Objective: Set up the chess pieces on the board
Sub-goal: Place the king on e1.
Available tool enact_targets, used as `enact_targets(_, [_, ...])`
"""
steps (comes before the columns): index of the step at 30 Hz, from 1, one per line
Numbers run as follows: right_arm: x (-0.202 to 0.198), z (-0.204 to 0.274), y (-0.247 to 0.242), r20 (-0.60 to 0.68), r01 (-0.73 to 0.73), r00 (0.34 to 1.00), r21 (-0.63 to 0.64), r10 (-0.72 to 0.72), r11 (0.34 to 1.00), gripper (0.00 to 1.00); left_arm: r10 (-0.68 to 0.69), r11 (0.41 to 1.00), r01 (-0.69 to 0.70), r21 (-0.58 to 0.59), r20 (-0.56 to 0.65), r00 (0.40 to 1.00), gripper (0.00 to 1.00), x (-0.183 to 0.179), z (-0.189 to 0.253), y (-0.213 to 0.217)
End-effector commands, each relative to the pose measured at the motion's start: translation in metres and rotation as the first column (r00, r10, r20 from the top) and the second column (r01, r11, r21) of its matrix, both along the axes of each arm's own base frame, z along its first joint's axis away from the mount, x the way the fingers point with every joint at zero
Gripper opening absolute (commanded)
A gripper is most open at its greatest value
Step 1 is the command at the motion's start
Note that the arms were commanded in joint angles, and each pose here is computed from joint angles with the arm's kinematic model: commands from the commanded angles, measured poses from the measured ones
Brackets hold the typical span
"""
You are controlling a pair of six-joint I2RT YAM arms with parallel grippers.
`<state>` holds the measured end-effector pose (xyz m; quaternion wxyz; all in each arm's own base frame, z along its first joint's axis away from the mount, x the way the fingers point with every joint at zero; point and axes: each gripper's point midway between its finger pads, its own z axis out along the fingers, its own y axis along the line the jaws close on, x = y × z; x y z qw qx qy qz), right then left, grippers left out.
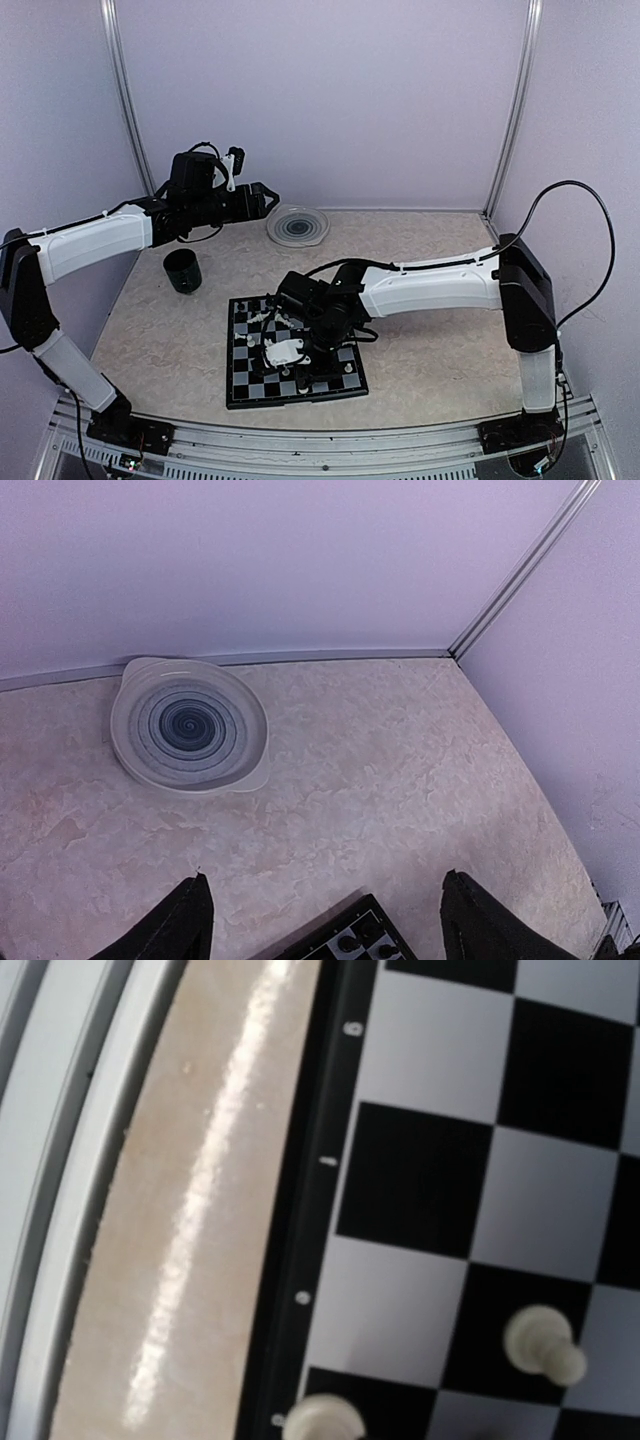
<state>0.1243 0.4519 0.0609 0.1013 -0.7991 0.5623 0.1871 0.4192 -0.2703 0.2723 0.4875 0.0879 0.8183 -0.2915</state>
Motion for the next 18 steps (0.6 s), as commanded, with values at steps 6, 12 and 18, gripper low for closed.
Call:
enact_targets(6, [0.005,-0.006,0.008,0.035,-0.002,0.999,0.005,0.001,1.0,0.16,-0.005,1.0,0.005,-0.01,0.017,1.0,0.78,0.002,0.011,-0.002])
enact_targets(12, [0.006,-0.006,0.006,0.043,-0.002,0.999,0.0,0.002,1.0,0.21,-0.006,1.0,0.006,-0.009,0.015,1.0,0.78,0.002,0.01,-0.002])
enact_targets(18, [-0.005,0.015,0.008,-0.009,-0.037,0.999,0.038,0.037,0.999,0.34,-0.007,1.0,0.007,-0.011,0.015,1.0,0.78,0.002,0.011,-0.002])
